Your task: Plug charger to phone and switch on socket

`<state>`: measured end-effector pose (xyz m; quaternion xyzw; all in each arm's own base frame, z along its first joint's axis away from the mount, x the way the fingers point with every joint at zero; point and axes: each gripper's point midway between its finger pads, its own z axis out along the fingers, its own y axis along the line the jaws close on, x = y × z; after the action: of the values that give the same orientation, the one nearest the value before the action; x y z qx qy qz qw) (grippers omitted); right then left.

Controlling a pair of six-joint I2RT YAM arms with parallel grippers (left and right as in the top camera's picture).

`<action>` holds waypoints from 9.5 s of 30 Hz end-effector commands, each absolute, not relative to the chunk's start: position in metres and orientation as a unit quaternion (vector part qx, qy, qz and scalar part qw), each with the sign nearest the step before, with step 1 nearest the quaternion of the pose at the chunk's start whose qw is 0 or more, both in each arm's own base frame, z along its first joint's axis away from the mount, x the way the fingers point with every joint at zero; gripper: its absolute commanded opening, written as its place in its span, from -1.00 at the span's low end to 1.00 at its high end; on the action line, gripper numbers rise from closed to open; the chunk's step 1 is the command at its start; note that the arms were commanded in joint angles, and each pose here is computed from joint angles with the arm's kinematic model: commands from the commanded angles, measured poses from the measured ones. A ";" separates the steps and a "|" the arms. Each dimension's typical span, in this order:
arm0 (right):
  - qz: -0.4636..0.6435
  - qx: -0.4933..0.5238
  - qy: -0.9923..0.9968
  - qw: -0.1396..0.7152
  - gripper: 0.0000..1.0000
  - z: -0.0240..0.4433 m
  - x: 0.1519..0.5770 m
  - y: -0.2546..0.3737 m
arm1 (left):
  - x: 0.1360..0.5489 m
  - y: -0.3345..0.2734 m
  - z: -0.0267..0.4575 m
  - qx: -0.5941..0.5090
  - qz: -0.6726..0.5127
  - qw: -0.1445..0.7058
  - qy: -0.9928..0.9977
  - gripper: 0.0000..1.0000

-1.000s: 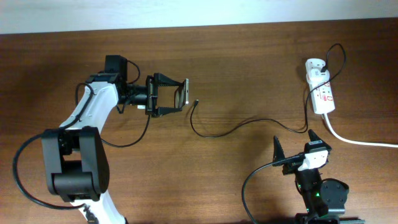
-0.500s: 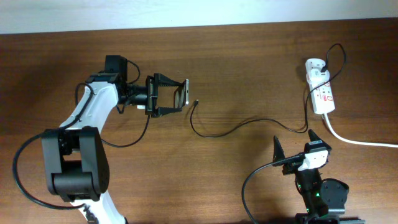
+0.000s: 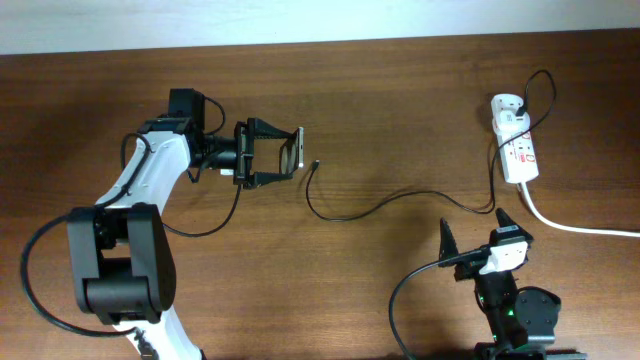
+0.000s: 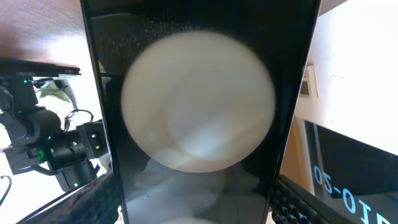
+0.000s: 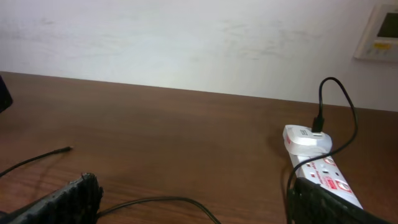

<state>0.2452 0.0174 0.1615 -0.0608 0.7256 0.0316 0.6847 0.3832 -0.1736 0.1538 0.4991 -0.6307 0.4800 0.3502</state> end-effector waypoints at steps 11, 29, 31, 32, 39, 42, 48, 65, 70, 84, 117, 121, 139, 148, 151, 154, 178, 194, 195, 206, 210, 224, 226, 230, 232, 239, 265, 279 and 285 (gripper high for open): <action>0.031 -0.055 0.726 0.684 0.97 0.161 0.245 0.016 | 0.389 -0.174 0.165 0.487 0.494 0.348 -0.631 -0.63; 0.065 -0.024 0.695 0.715 0.97 0.217 0.240 0.017 | 0.406 -0.168 0.150 0.467 0.495 0.262 -0.684 -0.84; 0.074 -0.032 0.704 0.705 0.97 0.231 0.245 0.021 | 0.409 -0.163 0.140 0.470 0.481 0.234 -0.702 -0.95; 0.083 -0.039 0.711 0.697 0.97 0.238 0.249 0.025 | 0.410 -0.162 0.138 0.470 0.478 0.228 -0.706 -0.95; 0.239 -0.129 0.778 0.567 0.98 0.297 0.302 0.079 | 0.414 -0.155 0.126 0.467 0.458 0.190 -0.732 -0.92; 0.291 -0.124 0.817 0.482 0.97 0.305 0.318 0.091 | 0.415 -0.152 0.122 0.473 0.449 0.181 -0.736 -0.92; 0.340 -0.127 0.828 0.427 0.97 0.306 0.323 0.103 | 0.416 -0.149 0.116 0.482 0.434 0.170 -0.742 -0.97; 0.360 0.045 0.908 0.210 0.59 0.168 0.375 0.202 | 0.410 -0.167 0.090 0.516 0.350 0.137 -0.770 -0.98; 0.346 0.048 0.911 0.219 0.40 0.155 0.379 0.232 | 0.406 -0.177 0.090 0.517 0.347 0.148 -0.768 -0.98; 0.342 0.020 0.916 0.209 0.07 0.130 0.376 0.265 | 0.393 -0.202 0.101 0.509 0.365 0.197 -0.754 -0.95; 0.421 0.001 0.884 0.204 -0.93 0.126 0.386 0.309 | 0.385 -0.218 0.105 0.491 0.371 0.214 -0.758 -0.32; 0.424 0.011 0.884 0.199 -0.93 0.126 0.386 0.309 | 0.385 -0.218 0.105 0.491 0.371 0.214 -0.758 0.15; 0.413 0.088 0.889 0.177 -0.92 0.124 0.409 0.238 | 0.398 -0.200 0.103 0.464 0.385 0.172 -0.779 0.84; 0.399 0.084 0.884 0.227 -0.92 0.184 0.396 0.172 | 0.425 -0.153 0.111 0.349 0.440 0.065 -0.825 0.99; 0.391 0.092 0.879 0.257 -0.92 0.215 0.383 0.145 | 0.434 -0.167 0.136 0.234 0.511 0.018 -0.827 0.99; 0.384 0.109 0.869 0.292 -0.92 0.246 0.362 0.114 | 0.439 -0.173 0.149 0.205 0.540 0.005 -0.816 0.99; 0.546 0.404 0.626 0.382 -0.92 0.244 0.397 0.114 | 0.430 -0.280 0.234 -0.025 0.658 -0.065 -0.750 0.98; 0.613 0.402 0.593 0.333 -0.92 0.258 0.415 0.165 | 0.452 -0.320 0.236 0.111 0.642 -0.081 -0.754 0.15; 0.615 0.409 0.594 0.320 -0.92 0.252 0.416 0.169 | 0.454 -0.320 0.242 0.103 0.648 -0.093 -0.749 0.15; 0.618 0.405 0.598 0.310 -0.92 0.248 0.415 0.176 | 0.461 -0.319 0.251 0.099 0.655 -0.120 -0.739 -0.10; 0.625 0.399 0.594 0.314 -0.92 0.254 0.415 0.177 | 0.460 -0.319 0.251 0.097 0.655 -0.118 -0.739 -0.24; 0.625 0.399 0.594 0.314 -0.62 0.254 0.415 0.177 | 0.459 -0.320 0.251 0.095 0.656 -0.115 -0.740 -0.95; 0.624 0.399 0.593 0.314 -0.30 0.254 0.415 0.176 | 0.458 -0.320 0.251 0.094 0.657 -0.114 -0.740 -0.95; 0.624 0.399 0.594 0.314 -0.04 0.253 0.415 0.176 | 0.459 -0.318 0.251 0.095 0.657 -0.114 -0.739 -1.00; 0.622 0.401 0.596 0.313 0.13 0.251 0.415 0.176 | 0.461 -0.313 0.252 0.095 0.658 -0.114 -0.739 -1.00; 0.604 0.409 0.612 0.306 0.54 0.239 0.414 0.176 | 0.469 -0.261 0.254 0.076 0.667 -0.102 -0.734 -1.00; 0.353 0.210 0.884 0.223 0.76 0.096 0.339 0.176 | 0.465 -0.181 0.262 0.047 0.689 -0.072 -0.720 -1.00; 0.339 0.189 0.895 0.221 0.76 0.091 0.335 0.175 | 0.451 -0.127 0.269 0.023 0.706 -0.047 -0.707 -1.00; 0.330 0.194 0.895 0.229 0.75 0.090 0.337 0.171 | 0.451 -0.127 0.269 0.060 0.707 -0.010 -0.704 -1.00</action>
<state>0.3366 0.1701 0.0891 0.2006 0.8937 0.3346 0.2215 0.4549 -0.1280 0.2634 0.0452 -0.7075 0.7041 -0.0401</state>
